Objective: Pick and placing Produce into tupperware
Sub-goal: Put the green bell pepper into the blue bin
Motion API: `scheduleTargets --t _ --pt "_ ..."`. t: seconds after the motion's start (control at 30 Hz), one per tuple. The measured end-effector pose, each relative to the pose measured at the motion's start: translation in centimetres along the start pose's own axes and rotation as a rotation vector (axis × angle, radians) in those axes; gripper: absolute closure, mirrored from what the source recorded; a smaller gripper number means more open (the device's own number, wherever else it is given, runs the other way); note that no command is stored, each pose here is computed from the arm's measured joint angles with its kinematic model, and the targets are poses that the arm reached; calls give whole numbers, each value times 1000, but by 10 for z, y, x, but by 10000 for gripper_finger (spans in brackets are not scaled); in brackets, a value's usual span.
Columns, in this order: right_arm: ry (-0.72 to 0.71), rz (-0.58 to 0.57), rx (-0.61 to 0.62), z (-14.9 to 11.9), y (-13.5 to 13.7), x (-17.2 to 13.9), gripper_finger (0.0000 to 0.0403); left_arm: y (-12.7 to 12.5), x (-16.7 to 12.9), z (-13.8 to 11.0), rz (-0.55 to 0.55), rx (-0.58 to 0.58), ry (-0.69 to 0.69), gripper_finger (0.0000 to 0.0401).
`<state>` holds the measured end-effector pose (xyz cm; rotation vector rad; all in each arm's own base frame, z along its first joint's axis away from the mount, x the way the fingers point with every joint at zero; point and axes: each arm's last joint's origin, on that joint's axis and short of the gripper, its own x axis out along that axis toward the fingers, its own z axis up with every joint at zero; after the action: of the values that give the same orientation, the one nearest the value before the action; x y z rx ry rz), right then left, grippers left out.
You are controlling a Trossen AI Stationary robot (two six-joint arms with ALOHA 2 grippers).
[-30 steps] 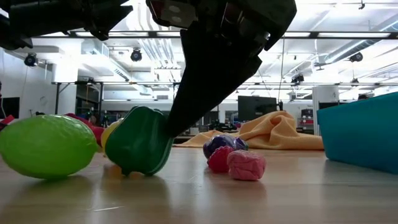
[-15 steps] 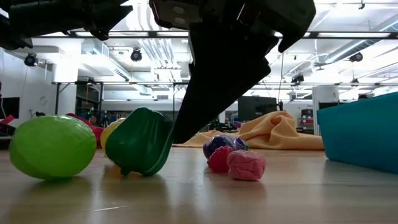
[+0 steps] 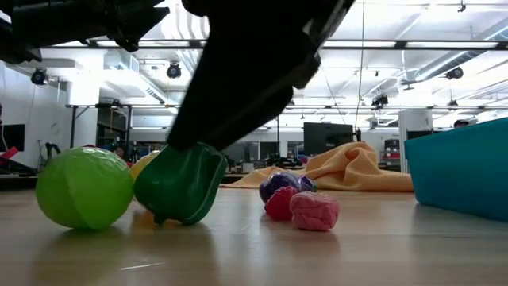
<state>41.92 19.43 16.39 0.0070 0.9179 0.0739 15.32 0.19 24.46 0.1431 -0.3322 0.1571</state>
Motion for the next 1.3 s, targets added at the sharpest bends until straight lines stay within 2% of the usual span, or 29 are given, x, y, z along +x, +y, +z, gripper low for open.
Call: scheduleTargets --t 0.3,0.7,0.93,1.3 --pt "-32 -56 12 -1 -5 3 60 0 0 0 -1 0 0 205" --pt "-59 -43 36 -5 -8 9 60 0 0 0 0 0 0 205" --pt "-48 -29 35 -13 -7 26 67 0 0 0 0 0 0 205" --pt "-52 -29 51 -13 -9 28 71 0 0 0 0 0 1 205"
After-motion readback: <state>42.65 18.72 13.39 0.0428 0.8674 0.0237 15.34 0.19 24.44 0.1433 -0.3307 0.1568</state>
